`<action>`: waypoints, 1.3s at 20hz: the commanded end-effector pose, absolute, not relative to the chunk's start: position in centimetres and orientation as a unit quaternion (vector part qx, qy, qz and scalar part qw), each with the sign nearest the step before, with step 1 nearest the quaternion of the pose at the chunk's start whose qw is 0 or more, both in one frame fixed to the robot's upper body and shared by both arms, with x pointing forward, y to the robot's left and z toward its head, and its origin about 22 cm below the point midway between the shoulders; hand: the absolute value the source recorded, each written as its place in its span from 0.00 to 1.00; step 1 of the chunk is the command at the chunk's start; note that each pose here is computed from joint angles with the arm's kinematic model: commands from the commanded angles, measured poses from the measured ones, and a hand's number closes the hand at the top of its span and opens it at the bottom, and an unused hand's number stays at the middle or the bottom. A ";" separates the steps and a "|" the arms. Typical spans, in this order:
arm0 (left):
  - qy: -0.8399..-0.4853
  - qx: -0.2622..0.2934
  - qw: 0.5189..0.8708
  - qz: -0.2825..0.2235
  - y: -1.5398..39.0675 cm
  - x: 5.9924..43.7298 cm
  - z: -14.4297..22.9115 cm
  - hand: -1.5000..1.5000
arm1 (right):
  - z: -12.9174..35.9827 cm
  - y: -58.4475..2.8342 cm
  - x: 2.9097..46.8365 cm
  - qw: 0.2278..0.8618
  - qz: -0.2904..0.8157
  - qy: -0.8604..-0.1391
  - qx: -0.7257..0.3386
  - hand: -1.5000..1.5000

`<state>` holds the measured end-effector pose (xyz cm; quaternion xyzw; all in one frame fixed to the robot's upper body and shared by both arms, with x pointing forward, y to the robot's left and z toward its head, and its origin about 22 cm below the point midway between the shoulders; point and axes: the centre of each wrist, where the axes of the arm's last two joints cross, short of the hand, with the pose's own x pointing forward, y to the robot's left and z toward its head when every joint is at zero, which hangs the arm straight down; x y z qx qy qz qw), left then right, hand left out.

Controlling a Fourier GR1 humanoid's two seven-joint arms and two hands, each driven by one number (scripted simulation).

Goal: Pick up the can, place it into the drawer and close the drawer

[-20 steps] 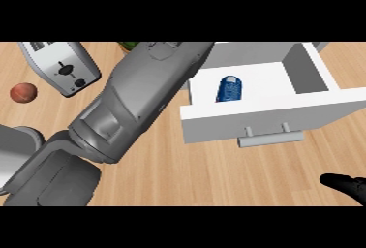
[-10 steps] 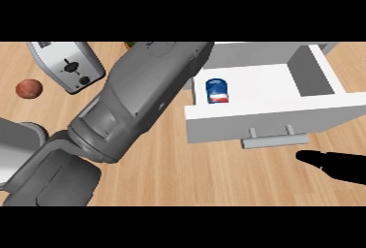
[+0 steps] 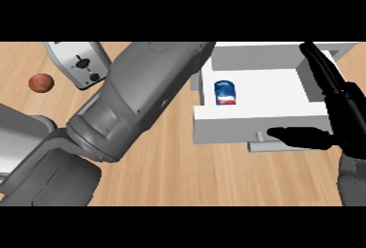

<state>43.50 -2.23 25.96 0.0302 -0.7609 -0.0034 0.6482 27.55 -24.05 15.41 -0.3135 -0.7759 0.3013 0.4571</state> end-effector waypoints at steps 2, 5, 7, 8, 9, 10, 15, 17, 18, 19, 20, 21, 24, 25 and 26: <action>-0.763 0.032 0.646 -0.016 -2.2 43.6 25.9 0.00 | 12.2 -22.1 31.0 0.441 0.355 -0.742 -0.358 0.00; -0.754 0.022 0.656 -0.012 -2.0 43.6 25.6 0.00 | 10.4 -20.8 32.7 0.432 0.381 -0.722 -0.383 0.00; -0.756 0.019 0.654 -0.005 -1.3 44.0 25.7 0.00 | 9.7 -20.7 33.7 0.426 0.395 -0.720 -0.380 0.00; -0.756 0.015 0.655 -0.007 -0.4 44.2 26.5 0.00 | 9.1 -21.6 34.8 0.430 0.389 -0.714 -0.393 0.00; -0.757 0.009 0.653 -0.001 -0.9 44.0 25.9 0.00 | 9.2 -20.4 35.6 0.426 0.393 -0.713 -0.395 0.00; -0.760 0.022 0.649 -0.001 0.4 44.6 27.1 0.00 | 7.6 -19.5 35.7 0.426 0.391 -0.712 -0.400 0.00; -0.757 0.031 0.652 0.001 2.8 45.3 24.9 0.00 | 5.5 -18.8 38.4 0.426 0.383 -0.699 -0.428 0.00; -0.760 0.030 0.650 0.003 2.4 45.1 26.0 0.00 | 5.9 -19.3 39.8 0.418 0.375 -0.698 -0.445 0.00; -0.757 0.032 0.653 0.010 3.7 45.5 28.3 0.00 | 4.3 -20.3 39.4 0.420 0.368 -0.698 -0.448 0.00; -0.755 0.033 0.655 0.009 4.1 45.6 26.7 0.00 | 5.6 -19.1 40.6 0.418 0.368 -0.692 -0.459 0.00; -0.757 0.044 0.651 0.012 3.8 45.4 26.9 0.00 | 4.6 -17.8 40.1 0.410 0.363 -0.695 -0.465 0.00; -0.758 0.039 0.651 0.004 5.5 45.9 25.6 0.00 | 6.7 -18.8 41.5 0.402 0.355 -0.698 -0.475 0.00; -0.755 0.034 0.655 0.002 4.6 45.4 26.4 0.00 | 6.5 -18.5 42.7 0.397 0.337 -0.701 -0.487 0.00; -0.752 0.036 0.658 0.012 5.9 45.7 27.6 0.00 | 6.7 -17.1 42.9 0.387 0.336 -0.702 -0.493 0.00; -0.748 0.038 0.662 0.002 6.3 45.8 25.5 0.00 | 7.3 -17.5 43.4 0.392 0.335 -0.697 -0.499 0.00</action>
